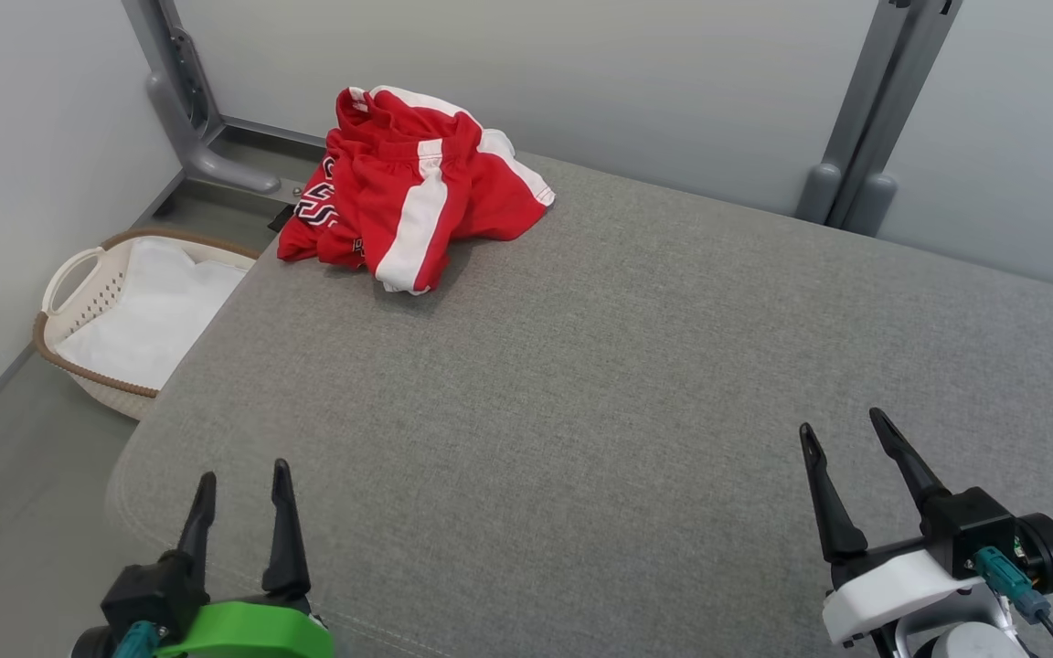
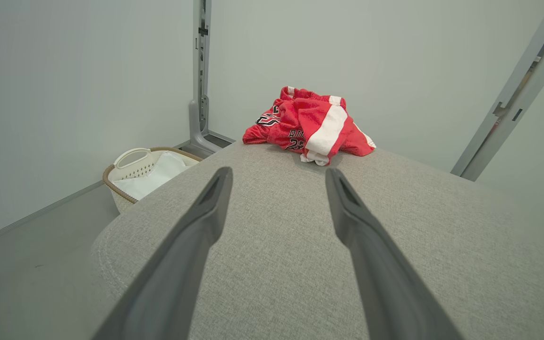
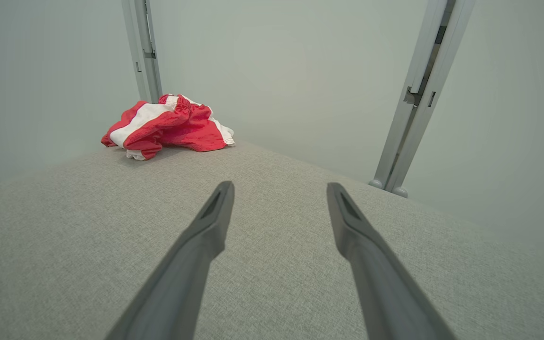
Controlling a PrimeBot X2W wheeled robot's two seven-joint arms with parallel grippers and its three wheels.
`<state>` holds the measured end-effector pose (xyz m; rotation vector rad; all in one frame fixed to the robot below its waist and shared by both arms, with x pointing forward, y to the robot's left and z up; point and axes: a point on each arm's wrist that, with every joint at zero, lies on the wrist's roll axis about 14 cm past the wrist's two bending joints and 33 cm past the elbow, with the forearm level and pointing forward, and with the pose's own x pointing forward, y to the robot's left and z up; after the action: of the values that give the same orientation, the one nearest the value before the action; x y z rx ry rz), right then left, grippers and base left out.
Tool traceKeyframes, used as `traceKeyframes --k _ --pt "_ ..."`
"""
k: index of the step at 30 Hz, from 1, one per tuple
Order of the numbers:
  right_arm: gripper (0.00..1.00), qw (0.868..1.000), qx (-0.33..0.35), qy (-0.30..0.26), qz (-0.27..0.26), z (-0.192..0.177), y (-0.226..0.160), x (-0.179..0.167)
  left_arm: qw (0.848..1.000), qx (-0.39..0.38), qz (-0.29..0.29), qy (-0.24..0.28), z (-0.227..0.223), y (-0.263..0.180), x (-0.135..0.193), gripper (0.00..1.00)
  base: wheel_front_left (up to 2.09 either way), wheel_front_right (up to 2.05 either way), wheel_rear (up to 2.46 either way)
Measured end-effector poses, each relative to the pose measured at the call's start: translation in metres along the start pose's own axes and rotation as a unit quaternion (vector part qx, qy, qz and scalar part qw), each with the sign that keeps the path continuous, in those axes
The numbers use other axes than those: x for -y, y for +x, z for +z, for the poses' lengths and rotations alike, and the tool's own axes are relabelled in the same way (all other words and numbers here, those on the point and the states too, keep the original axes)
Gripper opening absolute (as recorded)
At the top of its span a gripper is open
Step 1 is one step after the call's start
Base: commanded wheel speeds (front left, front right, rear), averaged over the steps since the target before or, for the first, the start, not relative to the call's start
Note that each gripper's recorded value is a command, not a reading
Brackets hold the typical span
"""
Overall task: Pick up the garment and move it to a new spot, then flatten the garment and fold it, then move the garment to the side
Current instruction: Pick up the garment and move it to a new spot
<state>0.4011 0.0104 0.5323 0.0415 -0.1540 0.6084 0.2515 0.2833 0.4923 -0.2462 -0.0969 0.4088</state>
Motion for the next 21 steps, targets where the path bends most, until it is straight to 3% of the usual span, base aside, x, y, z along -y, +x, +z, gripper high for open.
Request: traceKeyframes --k 8,16,21 --pt "1.0 1.0 -0.01 -0.004 -0.009 -0.009 0.0 0.009 0.996 0.073 0.003 0.048 0.052 0.027 -0.014 1.0 0.0 0.0 0.0" --pt "1.0 1.0 0.0 -0.025 -0.008 -0.011 0.018 0.018 0.975 0.176 -0.047 0.126 0.142 0.1 -0.003 1.0 0.0 0.0 0.0" --pt "1.0 0.999 0.002 -0.045 -0.011 -0.015 0.027 0.027 0.968 0.183 -0.067 0.158 0.169 0.153 0.011 1.0 0.0 0.0 0.0"
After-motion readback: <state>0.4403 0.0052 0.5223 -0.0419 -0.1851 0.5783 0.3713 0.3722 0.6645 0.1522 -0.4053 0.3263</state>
